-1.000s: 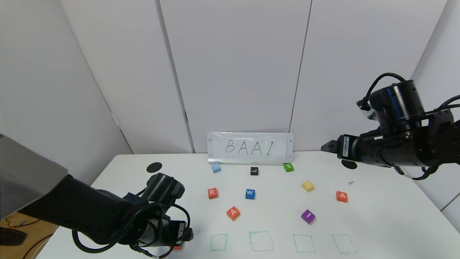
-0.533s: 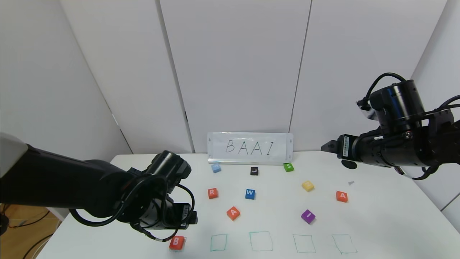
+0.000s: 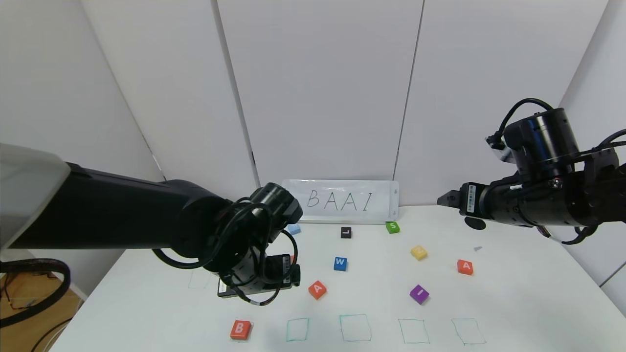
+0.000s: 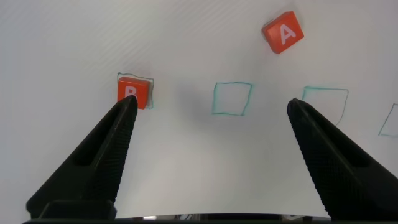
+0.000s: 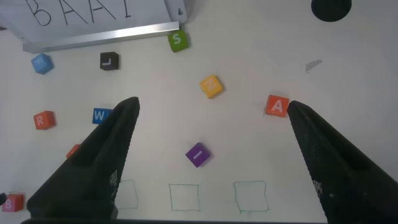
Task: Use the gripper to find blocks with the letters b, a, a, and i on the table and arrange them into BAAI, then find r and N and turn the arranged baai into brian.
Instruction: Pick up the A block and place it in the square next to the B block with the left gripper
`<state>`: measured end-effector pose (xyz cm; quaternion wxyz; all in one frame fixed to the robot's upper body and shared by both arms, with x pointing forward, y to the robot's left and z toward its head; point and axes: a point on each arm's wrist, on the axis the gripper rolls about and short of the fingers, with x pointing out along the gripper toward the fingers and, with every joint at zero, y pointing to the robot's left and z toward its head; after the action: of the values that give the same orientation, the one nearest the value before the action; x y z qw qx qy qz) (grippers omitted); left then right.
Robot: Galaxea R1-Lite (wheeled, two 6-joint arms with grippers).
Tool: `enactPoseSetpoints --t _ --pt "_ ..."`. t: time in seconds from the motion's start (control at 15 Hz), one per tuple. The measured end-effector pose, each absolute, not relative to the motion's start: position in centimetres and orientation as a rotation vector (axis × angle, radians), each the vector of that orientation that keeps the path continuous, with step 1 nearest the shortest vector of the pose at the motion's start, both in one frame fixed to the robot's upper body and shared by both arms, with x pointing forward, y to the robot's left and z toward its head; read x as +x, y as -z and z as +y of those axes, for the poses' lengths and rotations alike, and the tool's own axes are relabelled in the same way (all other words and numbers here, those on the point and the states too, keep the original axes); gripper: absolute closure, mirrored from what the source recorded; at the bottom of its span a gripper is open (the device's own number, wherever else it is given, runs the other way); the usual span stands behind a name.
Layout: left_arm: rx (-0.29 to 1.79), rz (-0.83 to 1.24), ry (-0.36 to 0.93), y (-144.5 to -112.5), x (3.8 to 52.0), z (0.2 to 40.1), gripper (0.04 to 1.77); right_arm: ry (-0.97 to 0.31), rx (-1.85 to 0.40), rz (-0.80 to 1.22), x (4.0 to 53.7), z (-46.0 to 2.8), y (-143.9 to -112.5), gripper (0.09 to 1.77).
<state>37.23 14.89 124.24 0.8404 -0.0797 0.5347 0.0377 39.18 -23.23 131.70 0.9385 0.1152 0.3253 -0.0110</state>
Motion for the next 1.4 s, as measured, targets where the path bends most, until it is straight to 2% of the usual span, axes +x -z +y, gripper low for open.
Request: enactPoseSetpoints --t 0.53,1.0,1.4 --pt "-0.356 1.115 -0.209 -122.5 40.8 10.1 0.1 0.035 0.243 0.653 39.3 -23.7 -132.0 0.15" --pt "-0.422 1.149 -0.405 -120.5 43.9 7.3 0.09 0.044 0.245 0.651 39.4 -24.0 -132.0 0.15" --pt "-0.427 1.153 -0.413 -117.5 45.0 6.1 0.09 0.052 0.245 0.654 39.5 -24.1 -131.9 0.15"
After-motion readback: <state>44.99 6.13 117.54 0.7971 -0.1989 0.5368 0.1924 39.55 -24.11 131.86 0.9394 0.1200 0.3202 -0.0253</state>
